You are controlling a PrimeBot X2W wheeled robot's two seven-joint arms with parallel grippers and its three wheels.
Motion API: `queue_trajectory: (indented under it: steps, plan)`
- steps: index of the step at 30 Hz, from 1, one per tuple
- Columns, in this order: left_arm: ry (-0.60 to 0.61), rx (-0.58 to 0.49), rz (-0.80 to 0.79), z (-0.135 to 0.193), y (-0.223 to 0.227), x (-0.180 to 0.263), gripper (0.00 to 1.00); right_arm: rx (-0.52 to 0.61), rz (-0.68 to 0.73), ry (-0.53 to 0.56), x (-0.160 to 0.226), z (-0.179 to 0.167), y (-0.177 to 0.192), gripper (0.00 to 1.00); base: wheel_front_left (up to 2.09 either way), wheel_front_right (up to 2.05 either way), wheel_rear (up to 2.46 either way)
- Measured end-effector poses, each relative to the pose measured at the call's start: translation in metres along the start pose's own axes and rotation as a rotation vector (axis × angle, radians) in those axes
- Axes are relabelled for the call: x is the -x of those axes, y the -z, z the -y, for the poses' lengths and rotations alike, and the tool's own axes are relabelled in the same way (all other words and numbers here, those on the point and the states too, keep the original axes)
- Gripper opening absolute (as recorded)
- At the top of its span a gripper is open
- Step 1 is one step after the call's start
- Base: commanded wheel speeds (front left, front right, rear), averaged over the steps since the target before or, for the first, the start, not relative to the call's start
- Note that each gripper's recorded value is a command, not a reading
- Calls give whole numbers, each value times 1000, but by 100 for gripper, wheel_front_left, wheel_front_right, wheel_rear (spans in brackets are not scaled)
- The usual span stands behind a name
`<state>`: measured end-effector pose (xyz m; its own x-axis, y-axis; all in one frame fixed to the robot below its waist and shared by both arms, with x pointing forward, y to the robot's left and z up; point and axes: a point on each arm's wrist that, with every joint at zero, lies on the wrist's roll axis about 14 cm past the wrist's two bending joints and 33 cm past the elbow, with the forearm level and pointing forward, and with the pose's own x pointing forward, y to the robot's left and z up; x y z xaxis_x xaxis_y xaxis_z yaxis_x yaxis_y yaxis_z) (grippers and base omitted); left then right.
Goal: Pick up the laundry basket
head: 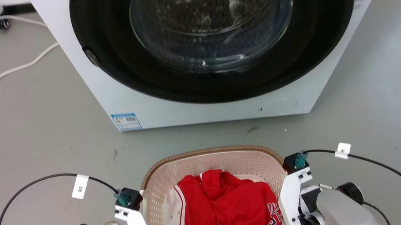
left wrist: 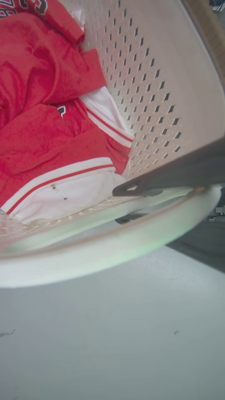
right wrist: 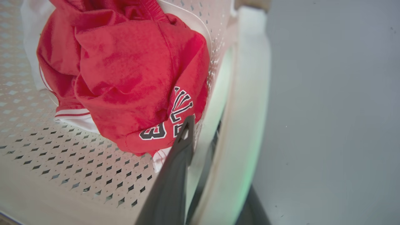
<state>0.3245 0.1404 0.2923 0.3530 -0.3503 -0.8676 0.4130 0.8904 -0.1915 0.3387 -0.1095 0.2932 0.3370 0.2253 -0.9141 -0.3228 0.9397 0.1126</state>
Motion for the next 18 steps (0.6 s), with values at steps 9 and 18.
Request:
queue_trajectory:
  steps: [9,18]
  plan:
    - [33,-37,-8,19,20,21,0,-11,15,-5,22,-5,21,0,0,0,0]
    - [58,-51,-31,33,43,36,0,-39,-10,-19,32,-13,51,0,0,0,0]
